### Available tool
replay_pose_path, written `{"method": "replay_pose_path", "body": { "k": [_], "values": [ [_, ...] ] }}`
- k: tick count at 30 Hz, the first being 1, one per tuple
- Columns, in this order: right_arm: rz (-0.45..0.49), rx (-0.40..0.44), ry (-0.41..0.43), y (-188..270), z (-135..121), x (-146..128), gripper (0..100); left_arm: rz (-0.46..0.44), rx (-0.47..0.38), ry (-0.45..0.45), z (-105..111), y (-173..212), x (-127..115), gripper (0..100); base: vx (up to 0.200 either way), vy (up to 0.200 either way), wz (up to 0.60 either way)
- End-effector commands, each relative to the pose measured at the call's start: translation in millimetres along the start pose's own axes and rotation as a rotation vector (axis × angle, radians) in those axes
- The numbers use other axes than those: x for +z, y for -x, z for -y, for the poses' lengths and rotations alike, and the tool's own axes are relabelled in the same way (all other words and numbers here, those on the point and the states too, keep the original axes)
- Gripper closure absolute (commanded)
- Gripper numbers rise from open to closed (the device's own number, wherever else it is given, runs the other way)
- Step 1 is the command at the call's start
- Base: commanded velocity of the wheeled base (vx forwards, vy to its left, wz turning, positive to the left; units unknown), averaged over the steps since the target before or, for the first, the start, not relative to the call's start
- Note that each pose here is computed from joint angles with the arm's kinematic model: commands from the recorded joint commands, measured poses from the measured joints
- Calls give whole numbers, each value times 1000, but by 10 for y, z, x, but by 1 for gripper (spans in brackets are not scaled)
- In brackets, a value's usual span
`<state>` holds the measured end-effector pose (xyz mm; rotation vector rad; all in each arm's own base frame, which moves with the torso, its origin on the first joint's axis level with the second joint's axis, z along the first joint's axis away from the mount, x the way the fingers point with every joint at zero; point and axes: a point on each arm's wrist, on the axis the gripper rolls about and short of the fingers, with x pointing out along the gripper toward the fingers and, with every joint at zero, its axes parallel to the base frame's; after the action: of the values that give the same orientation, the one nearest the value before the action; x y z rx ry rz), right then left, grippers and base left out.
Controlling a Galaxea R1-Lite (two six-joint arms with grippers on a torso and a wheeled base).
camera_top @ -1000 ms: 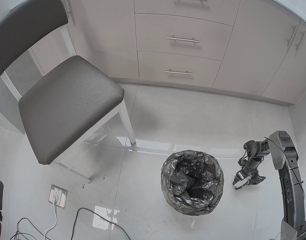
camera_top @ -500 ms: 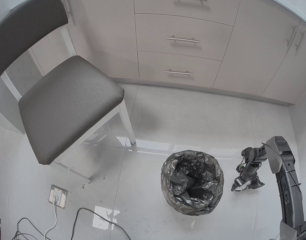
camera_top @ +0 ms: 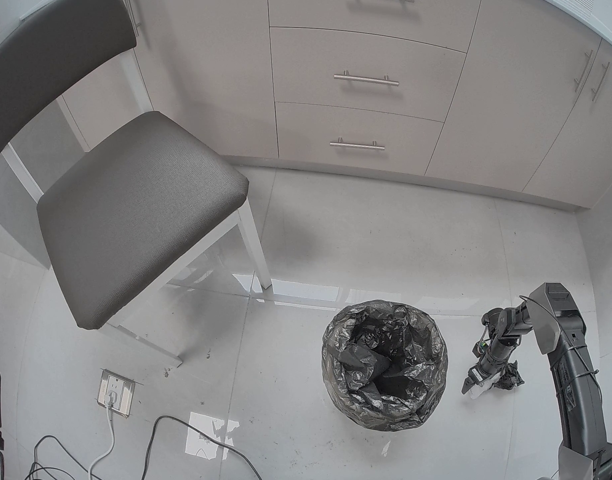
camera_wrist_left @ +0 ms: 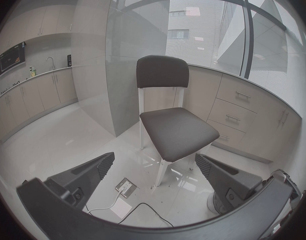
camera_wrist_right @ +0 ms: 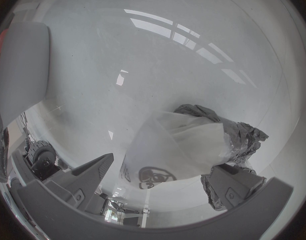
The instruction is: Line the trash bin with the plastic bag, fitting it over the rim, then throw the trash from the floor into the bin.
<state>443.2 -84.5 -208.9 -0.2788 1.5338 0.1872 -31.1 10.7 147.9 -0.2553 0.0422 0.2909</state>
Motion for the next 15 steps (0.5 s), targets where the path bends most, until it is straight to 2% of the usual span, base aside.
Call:
{"method": "replay_pose_path", "body": {
  "k": [1, 2, 3, 13, 15],
  "values": [
    [-5, 1, -12, -25, 4, -17, 0, -8, 3, -3, 2, -11, -8, 0, 0, 0, 0],
    [-5, 1, -21, -25, 4, -17, 0, -7, 1, -1, 1, -9, -9, 0, 0, 0, 0],
    [-5, 1, -23, -25, 4, -17, 100, -4, 3, -2, 0, -7, -9, 0, 0, 0, 0],
    [-5, 4, -61, -25, 3, -18, 100, 1, 0, 2, -19, -1, -69, 0, 0, 0, 0],
    [-9, 4, -91, -25, -4, -17, 100, 3, 0, 3, -26, 5, -87, 0, 0, 0, 0]
  ]
}}
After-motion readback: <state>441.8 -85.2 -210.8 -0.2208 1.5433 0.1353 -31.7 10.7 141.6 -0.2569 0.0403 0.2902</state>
